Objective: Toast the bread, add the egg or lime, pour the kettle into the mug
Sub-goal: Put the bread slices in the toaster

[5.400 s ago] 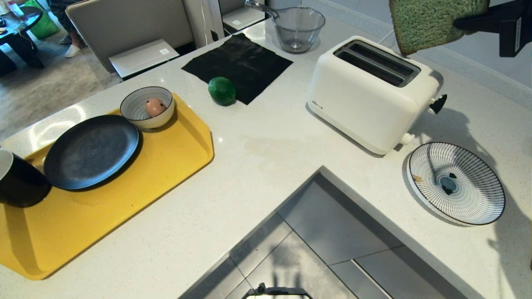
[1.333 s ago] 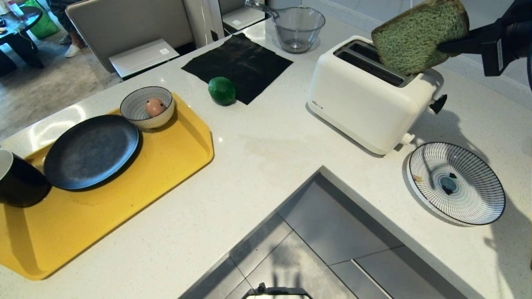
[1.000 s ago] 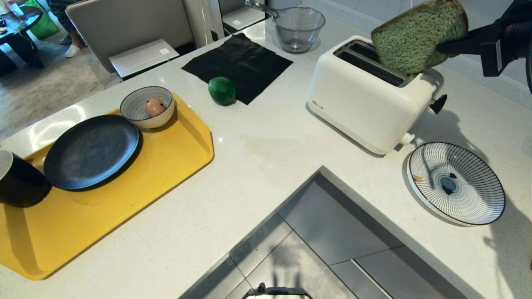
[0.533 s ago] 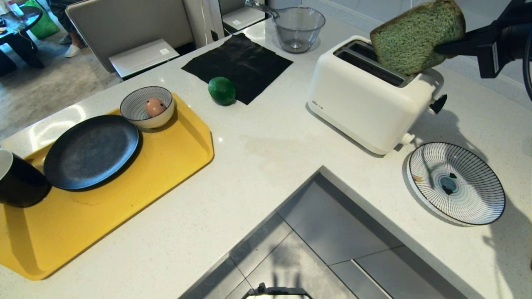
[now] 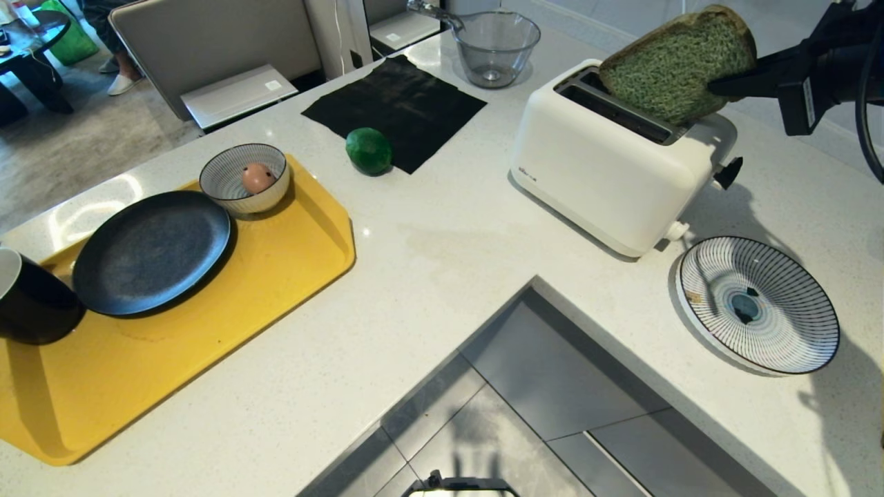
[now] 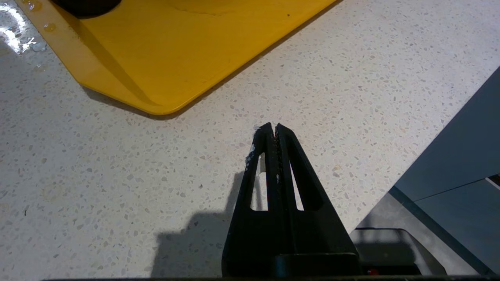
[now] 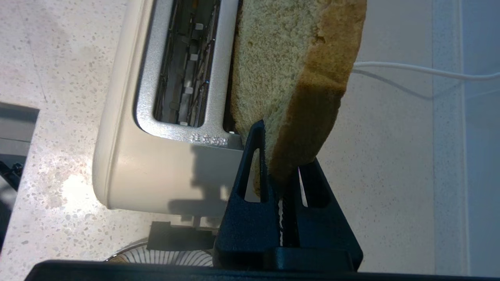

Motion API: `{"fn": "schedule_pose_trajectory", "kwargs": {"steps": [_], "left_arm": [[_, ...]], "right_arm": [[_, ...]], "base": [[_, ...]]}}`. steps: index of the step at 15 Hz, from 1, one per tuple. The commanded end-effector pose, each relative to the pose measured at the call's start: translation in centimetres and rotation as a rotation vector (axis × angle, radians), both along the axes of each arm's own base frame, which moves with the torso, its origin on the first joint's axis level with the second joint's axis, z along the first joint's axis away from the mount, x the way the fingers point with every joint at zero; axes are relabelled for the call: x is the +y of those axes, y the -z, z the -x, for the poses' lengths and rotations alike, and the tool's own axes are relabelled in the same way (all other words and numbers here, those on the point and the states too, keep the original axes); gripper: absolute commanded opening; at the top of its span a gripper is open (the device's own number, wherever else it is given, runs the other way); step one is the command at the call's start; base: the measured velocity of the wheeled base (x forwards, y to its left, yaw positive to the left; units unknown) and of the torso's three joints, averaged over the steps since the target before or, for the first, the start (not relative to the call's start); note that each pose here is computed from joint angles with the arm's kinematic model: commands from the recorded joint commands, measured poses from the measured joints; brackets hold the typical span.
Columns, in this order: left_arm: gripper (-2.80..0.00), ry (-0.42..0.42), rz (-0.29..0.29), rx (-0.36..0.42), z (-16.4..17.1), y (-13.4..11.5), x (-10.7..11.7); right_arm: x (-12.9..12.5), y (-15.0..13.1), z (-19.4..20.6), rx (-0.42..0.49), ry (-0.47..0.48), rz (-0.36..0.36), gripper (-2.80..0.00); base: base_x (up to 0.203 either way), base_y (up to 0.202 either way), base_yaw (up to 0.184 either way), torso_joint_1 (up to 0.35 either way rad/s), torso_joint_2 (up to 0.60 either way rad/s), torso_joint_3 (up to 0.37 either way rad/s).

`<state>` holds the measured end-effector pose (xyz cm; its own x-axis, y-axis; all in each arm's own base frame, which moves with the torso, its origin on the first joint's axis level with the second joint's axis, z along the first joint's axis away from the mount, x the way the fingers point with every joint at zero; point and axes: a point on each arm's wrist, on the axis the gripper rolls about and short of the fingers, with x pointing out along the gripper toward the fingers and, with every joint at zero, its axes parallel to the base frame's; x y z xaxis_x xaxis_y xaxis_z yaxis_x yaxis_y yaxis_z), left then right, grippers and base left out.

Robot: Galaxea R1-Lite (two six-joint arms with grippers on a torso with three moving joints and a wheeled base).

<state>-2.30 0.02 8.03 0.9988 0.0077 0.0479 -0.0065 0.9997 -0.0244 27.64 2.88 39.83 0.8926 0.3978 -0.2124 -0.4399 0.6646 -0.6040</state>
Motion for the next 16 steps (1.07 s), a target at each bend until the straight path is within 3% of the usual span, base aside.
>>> {"fn": "schedule_pose_trajectory", "kwargs": {"steps": [1, 4, 5, 16], "left_arm": [[-2.80, -0.001, 0.001, 0.016, -0.13, 0.46, 0.00], [-2.80, -0.001, 0.001, 0.016, -0.13, 0.46, 0.00], [-2.80, 0.000, 0.001, 0.016, -0.13, 0.46, 0.00], [-2.80, 0.000, 0.001, 0.016, -0.13, 0.46, 0.00]], "right_arm": [[-0.05, 0.24, -0.32, 0.008, 0.041, 0.014, -2.80], [-0.04, 0.39, -0.60, 0.010, 0.048, 0.016, -2.80], [-0.03, 0.35, -0.69, 0.003, 0.048, 0.015, 0.00], [0.45, 0.21, -0.61, -0.003, 0.029, -0.002, 0.00]], "base": [[0.000, 0.000, 0.000, 0.000, 0.00, 0.000], [0.000, 0.000, 0.000, 0.000, 0.00, 0.000], [0.000, 0.000, 0.000, 0.000, 0.00, 0.000], [0.000, 0.000, 0.000, 0.000, 0.00, 0.000]]}}
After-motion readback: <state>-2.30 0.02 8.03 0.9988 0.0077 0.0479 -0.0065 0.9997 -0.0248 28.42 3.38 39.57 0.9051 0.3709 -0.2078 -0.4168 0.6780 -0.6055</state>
